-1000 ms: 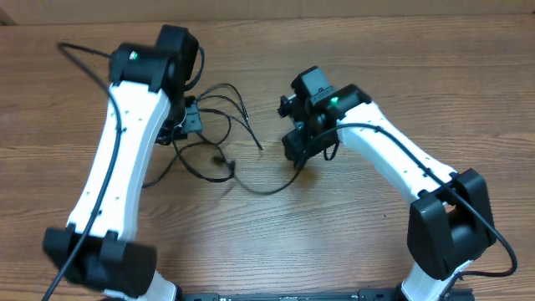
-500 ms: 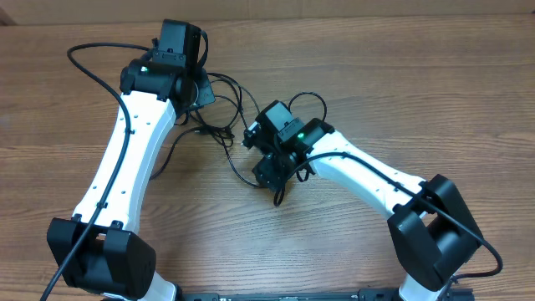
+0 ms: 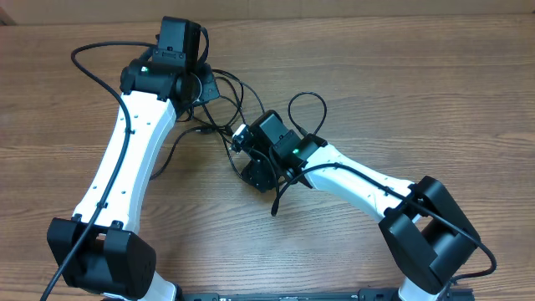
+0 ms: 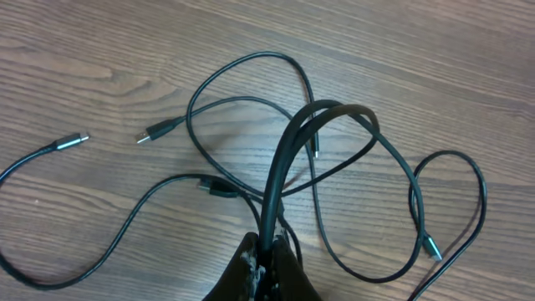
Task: Untangle cables
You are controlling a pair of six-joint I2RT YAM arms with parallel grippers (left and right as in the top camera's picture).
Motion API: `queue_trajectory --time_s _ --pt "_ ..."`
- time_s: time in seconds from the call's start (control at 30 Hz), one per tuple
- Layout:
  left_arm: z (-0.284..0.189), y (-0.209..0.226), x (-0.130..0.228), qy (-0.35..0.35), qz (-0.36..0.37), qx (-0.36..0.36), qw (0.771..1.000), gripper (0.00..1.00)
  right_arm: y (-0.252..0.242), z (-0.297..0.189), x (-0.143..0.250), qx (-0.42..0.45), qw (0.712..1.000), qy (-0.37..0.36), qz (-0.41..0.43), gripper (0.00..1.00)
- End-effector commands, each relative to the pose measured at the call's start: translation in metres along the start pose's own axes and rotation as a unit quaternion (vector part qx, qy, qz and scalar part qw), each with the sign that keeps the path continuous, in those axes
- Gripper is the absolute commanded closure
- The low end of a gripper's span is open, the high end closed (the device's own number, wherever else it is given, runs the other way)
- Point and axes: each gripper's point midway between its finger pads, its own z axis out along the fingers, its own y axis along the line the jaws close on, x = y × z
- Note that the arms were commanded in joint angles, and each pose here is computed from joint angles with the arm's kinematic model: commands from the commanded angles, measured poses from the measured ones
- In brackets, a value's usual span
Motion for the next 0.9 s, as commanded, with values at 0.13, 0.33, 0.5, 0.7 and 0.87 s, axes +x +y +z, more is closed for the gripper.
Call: queue_trajectory --time_s 0.13,0.33,0.5,0.7,0.87 --pt "0.001 -0.002 -0.001 0.000 -0.009 0.007 1.000 0.96 0.024 0.006 0.016 -0.028 0.999 0.020 -0.040 0.29" --pt "0.001 -0.003 0.000 0.004 -0.009 0.012 1.000 0.96 0.023 0.015 0.025 -0.028 0.998 0.020 -0.046 0.29" --pt "0.001 -0.003 0.000 0.005 -0.009 0.012 1.000 0.96 0.023 0.024 0.030 -0.027 0.998 0.014 -0.047 0.30" --pt "0.001 -0.003 0.001 0.007 -0.008 0.011 1.000 0.96 0.023 0.039 0.045 -0.031 0.998 0.037 -0.043 0.47" --pt "0.001 -0.002 0.002 0.007 -0.008 0.010 1.000 0.96 0.019 0.035 0.039 -0.024 0.999 0.030 -0.033 0.96"
